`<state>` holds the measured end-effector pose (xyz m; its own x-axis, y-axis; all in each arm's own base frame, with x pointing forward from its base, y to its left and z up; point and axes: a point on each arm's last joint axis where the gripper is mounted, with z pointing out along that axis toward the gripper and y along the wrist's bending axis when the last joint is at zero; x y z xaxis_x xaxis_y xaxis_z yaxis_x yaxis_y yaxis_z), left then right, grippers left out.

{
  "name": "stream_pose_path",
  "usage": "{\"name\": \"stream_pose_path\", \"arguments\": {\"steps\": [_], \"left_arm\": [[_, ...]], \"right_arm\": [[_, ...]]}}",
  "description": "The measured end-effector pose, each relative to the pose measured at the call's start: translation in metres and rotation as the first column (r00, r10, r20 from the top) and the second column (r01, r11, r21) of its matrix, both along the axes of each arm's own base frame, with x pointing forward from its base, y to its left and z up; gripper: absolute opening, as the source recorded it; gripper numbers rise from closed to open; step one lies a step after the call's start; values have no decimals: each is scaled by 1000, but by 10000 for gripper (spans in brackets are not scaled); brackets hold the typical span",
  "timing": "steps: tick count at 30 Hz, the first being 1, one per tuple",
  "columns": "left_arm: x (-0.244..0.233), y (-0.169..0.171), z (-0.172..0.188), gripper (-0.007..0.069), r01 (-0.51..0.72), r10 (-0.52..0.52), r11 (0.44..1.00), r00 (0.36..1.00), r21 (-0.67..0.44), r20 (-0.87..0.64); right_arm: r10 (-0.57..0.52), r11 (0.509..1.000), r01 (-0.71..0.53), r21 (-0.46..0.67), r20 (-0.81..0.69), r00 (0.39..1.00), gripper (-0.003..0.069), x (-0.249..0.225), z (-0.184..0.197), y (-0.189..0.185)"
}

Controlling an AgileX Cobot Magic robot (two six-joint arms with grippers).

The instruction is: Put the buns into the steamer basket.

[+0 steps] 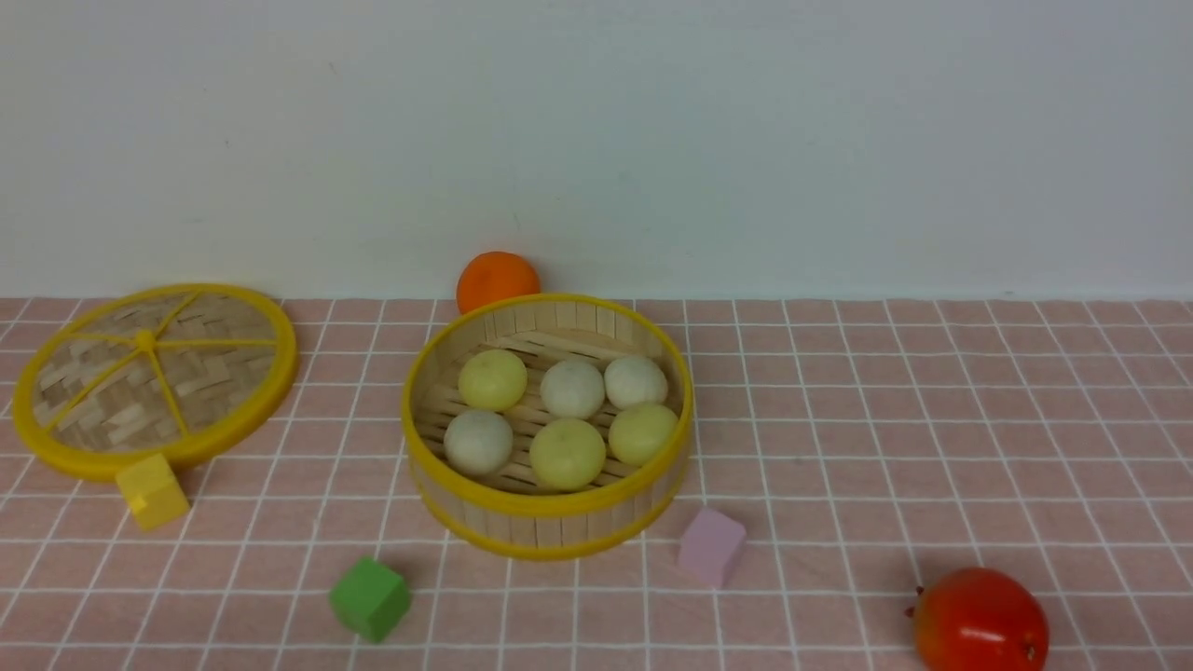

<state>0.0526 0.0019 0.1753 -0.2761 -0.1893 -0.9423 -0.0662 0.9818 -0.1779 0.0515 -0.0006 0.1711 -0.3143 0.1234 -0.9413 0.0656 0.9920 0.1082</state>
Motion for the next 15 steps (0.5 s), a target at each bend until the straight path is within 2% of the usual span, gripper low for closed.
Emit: {"name": "stream_pose_path", "arguments": {"steps": [15], "left_arm": [[0, 0, 0, 237, 1, -1, 1000, 1000, 0, 0]], "right_arm": [[0, 1000, 0, 0, 0, 1000, 27, 0, 0, 0]]}}
